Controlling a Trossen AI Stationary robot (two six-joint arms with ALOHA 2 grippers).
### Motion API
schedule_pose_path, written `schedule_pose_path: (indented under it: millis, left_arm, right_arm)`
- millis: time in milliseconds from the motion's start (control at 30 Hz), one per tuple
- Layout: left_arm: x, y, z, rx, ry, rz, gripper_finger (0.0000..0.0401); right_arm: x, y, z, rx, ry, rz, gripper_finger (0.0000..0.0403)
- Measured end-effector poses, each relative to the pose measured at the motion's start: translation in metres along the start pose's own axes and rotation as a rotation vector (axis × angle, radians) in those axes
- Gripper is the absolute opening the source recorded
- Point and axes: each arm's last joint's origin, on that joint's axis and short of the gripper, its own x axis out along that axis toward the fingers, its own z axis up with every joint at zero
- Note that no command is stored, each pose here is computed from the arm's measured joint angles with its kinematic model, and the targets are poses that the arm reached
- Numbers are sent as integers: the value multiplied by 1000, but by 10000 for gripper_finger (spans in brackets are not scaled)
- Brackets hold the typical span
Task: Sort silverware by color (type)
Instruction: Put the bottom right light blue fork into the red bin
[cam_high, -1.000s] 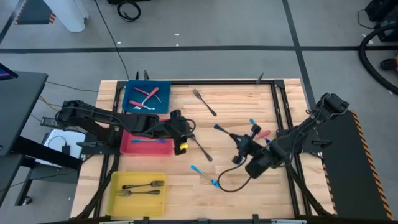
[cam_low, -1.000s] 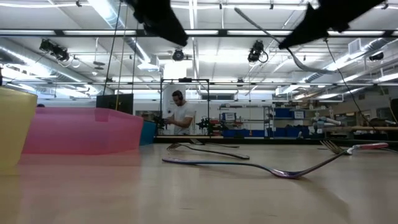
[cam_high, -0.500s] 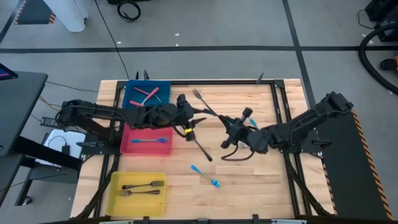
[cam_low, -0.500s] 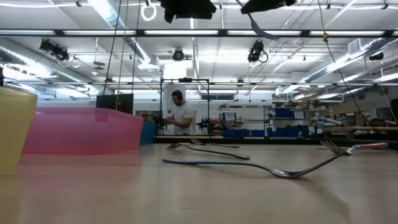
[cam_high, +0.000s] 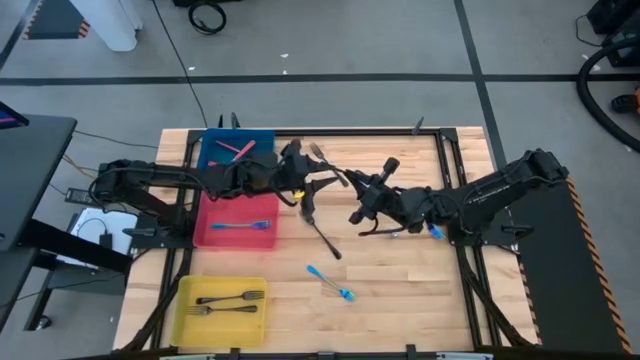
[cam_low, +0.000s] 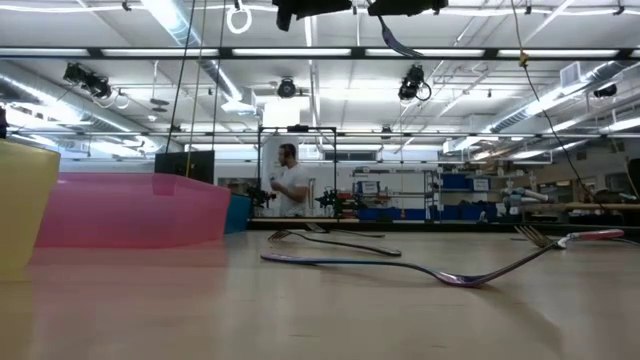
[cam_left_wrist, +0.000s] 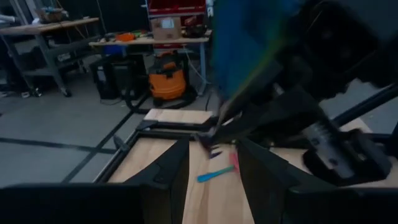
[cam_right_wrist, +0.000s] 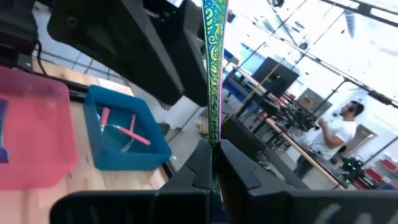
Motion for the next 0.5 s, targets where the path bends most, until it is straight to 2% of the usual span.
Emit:
schedule_pose_path:
  millis: [500]
  left_arm:
    - [4, 27, 6, 8, -71, 74, 135]
  right_arm:
    - [18, -11, -6, 3, -27, 22, 15]
